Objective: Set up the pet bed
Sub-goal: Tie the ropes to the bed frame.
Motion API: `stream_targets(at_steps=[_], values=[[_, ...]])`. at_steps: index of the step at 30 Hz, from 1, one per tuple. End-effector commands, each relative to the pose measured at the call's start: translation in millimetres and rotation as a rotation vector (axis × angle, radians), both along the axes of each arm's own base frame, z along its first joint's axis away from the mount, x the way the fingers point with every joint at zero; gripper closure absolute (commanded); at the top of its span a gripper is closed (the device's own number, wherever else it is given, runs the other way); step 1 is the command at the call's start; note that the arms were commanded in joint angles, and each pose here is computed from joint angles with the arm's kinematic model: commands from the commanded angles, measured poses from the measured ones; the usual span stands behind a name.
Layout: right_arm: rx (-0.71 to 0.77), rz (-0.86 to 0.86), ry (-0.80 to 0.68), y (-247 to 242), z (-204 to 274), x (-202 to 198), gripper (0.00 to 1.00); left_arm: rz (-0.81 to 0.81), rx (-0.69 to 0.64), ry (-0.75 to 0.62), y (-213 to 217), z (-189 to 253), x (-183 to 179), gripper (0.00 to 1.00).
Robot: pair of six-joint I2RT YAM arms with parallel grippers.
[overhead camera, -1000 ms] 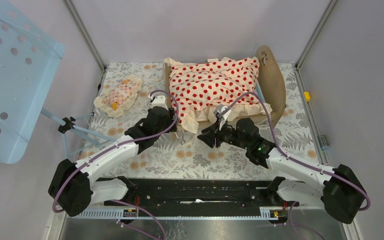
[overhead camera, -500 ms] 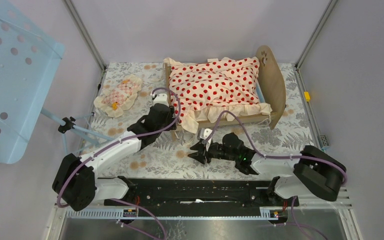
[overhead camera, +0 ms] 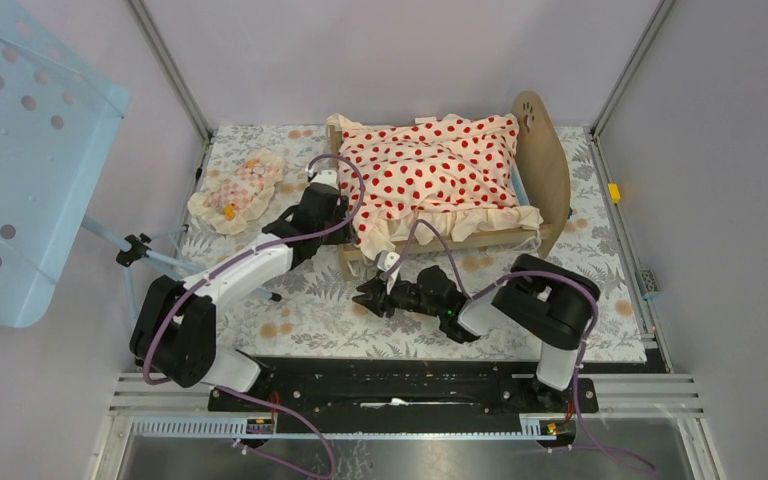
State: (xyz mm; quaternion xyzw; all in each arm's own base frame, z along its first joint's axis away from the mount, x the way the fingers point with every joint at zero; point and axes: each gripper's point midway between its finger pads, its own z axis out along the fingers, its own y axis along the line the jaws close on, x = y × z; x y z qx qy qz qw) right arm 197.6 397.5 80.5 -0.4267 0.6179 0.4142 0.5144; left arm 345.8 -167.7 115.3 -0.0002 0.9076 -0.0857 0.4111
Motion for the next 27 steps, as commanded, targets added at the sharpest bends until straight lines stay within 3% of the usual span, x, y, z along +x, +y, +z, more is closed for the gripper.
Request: stream_targets(at_steps=[1, 16, 27], values=[[0.145, -0.054, -0.097, 23, 39, 23, 0.62, -0.031, -0.01, -0.046, -3, 26, 19, 0.51], [-0.02, -0.173, -0.142, 34, -11, 63, 0.56, -0.067, -0.011, -0.026, 1, 24, 20, 0.49], [-0.047, -0.21, -0.154, 43, -26, 78, 0.55, -0.076, 0.001, -0.02, 4, 21, 21, 0.49]])
